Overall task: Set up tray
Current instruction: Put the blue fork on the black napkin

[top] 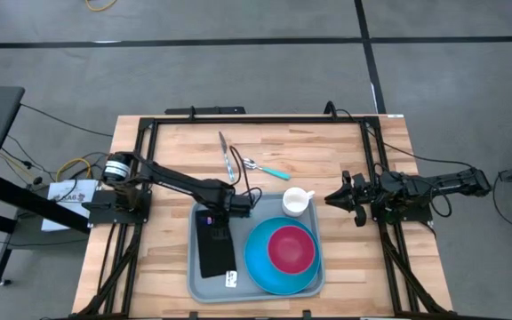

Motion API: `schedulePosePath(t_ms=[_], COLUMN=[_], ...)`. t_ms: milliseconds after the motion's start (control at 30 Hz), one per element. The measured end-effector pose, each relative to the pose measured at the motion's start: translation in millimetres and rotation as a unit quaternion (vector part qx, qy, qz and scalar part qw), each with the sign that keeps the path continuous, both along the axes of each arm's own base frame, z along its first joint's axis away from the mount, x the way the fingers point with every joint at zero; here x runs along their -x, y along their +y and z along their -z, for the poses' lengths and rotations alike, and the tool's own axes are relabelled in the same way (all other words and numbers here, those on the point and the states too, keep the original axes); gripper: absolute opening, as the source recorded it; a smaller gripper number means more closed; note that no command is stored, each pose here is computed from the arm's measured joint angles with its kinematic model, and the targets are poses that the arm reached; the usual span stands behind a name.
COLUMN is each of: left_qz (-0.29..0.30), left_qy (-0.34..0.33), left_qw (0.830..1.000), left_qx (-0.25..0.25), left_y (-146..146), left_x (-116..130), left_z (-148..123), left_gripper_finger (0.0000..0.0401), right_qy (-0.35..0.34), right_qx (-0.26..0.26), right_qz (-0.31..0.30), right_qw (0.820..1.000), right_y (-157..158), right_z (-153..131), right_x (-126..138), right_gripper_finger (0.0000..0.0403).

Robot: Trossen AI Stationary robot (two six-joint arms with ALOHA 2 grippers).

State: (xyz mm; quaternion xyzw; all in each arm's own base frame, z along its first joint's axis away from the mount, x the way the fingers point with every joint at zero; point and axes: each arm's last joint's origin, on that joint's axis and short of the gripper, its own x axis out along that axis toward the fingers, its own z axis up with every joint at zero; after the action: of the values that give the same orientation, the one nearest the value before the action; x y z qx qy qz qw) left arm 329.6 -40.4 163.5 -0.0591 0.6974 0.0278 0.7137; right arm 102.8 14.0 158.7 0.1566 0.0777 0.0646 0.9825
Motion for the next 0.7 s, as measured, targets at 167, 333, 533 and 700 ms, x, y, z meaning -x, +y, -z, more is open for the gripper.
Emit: schedulePosePath(t_ms=[167,333,533,700], left_qz=[-0.008,-0.008,-0.009,-0.009], left_qy=[-0.019,-0.008,-0.009,-0.011], left_qw=[1.0,1.0,1.0,1.0], left_qx=[0.006,0.015,0.004,0.005], left_y=[0.2,-0.1,1.0,0.9], left_x=[2.4,4.4,4.1,3.8], left_z=[-12.5,-12.5,-12.3,-12.2], left_gripper_finger=[0.0,0.0,0.0,0.0001], right_qy=[0.0,0.0,0.0,0.0], right_qx=[0.0,0.0,0.0,0.0], right_qz=[0.0,0.0,0.0,0.0], right_qw=[1.0,1.0,1.0,1.0], right_y=[0.0,0.0,0.0,0.0], right_z=[-0.2,-0.2,-0.1,-0.1], right_x=[0.0,0.0,0.0,0.0], right_gripper_finger=[0.0051,0.0051,0.0051,0.0051])
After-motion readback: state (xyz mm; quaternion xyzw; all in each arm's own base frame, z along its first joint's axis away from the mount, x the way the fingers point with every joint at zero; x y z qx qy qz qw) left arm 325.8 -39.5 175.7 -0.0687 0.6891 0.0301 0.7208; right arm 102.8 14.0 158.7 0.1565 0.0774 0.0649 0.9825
